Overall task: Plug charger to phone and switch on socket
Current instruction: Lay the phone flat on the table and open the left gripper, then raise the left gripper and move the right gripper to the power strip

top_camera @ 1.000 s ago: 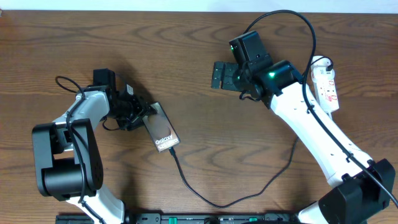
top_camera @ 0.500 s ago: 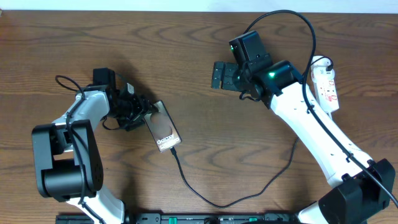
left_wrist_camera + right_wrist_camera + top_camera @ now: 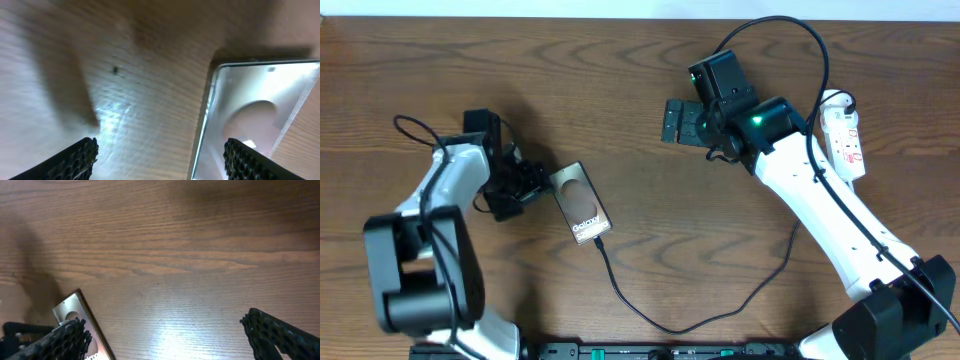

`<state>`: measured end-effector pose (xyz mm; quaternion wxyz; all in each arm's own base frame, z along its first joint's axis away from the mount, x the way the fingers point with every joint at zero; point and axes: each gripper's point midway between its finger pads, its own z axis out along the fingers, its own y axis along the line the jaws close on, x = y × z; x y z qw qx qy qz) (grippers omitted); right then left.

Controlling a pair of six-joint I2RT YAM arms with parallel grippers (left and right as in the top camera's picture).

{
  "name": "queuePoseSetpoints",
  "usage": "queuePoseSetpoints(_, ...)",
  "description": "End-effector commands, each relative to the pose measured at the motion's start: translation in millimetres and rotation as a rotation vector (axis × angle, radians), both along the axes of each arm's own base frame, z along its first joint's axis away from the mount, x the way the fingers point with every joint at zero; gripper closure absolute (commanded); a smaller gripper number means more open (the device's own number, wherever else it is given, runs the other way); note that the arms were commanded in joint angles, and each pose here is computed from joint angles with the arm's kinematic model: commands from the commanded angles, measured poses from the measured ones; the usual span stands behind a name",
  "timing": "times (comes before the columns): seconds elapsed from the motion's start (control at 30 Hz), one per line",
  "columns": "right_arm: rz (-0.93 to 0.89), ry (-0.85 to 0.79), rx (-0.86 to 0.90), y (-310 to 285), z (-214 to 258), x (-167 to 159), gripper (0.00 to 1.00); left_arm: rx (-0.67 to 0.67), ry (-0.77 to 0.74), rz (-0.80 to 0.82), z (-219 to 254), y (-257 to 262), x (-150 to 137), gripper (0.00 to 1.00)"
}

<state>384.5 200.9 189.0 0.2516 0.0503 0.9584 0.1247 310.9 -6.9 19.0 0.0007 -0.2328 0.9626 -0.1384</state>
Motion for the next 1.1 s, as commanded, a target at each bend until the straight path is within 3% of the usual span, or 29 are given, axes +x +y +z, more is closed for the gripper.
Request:
queuePoseSetpoints(0.0,-0.006,-0.023,-0.01,-2,8,1,0.01,0.081,-0.193,-0.037,55,11,19,0.17)
queuePoseSetpoints(0.2,0.098,-0.007,0.074,18,12,-4,0.01,0.107,-0.519,-0.172,162,-24,42,0.17)
queuePoseSetpoints(0.37,0.11,0.016,0.107,-4,29,2,0.01,0.156,-0.614,-0.272,209,-58,47,0.17)
queuePoseSetpoints(0.53,0.136,-0.005,0.178,-57,70,14,0.01,0.266,-0.661,-0.342,220,-76,49,0.17)
queuePoseSetpoints(0.73,-0.025,-0.058,0.187,-181,94,27,0.01,0.278,-0.683,-0.365,223,-86,51,0.16)
queuePoseSetpoints(0.93,-0.145,-0.071,0.232,-289,73,27,0.01,0.278,-0.687,-0.363,224,-86,51,0.16)
queuePoseSetpoints(1.07,-0.123,-0.028,0.336,-334,21,33,0.03,0.278,-0.686,-0.364,223,-86,51,0.16)
